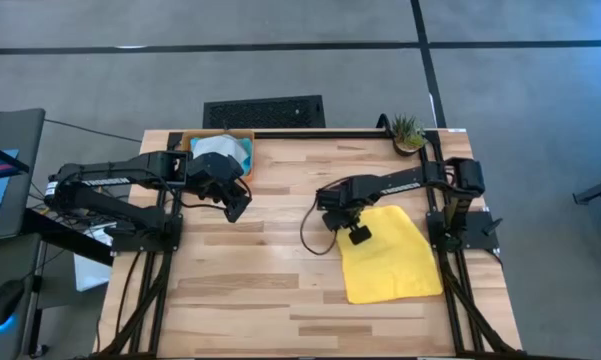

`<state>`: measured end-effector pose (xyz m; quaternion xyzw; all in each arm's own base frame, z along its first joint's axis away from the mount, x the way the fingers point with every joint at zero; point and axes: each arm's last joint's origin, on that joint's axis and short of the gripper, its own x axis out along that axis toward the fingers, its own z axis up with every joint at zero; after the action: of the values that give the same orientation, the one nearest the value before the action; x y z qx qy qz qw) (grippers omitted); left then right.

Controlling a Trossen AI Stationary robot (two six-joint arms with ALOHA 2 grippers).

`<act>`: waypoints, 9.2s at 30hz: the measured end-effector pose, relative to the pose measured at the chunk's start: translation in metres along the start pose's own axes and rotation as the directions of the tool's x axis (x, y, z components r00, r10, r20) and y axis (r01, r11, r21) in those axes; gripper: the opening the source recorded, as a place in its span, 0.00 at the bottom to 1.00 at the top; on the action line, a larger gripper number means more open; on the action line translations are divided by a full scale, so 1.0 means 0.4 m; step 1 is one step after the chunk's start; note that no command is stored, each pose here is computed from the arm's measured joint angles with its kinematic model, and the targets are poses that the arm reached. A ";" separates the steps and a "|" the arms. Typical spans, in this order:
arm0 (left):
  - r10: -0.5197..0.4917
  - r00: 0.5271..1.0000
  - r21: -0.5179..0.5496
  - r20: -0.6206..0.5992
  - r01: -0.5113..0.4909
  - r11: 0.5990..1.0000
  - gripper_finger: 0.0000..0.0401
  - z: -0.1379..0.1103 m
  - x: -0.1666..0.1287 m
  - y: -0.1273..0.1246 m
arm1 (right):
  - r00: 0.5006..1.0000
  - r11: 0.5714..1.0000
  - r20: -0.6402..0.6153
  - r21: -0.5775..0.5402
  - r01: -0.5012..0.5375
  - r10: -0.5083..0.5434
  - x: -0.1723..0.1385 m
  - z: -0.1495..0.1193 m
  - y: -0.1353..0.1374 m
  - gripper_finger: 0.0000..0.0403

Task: Fold microfiber towels
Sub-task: Fold the yellow microfiber towel

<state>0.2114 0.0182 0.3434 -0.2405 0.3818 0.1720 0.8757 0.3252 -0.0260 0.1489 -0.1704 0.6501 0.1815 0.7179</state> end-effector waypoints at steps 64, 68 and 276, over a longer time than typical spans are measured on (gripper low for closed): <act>0.368 0.930 0.241 0.013 -0.360 0.901 0.34 0.000 0.237 -0.052 | 0.852 0.822 0.263 0.492 0.285 -0.453 -0.479 0.038 -0.240 0.02; 0.381 0.924 0.225 -0.006 -0.370 0.901 0.34 -0.024 0.266 -0.028 | 0.835 0.821 0.283 0.487 0.299 -0.472 -0.505 0.032 -0.228 0.02; -0.059 0.997 0.026 0.050 0.058 0.998 0.00 -0.022 0.201 -0.051 | 0.983 0.880 0.065 0.459 0.122 -0.170 -0.359 -0.064 0.110 0.02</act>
<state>0.2683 0.0061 0.2836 -0.2364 0.3544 0.1475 0.8926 0.2690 -0.0056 0.2888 -0.0372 0.6219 -0.0213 0.7820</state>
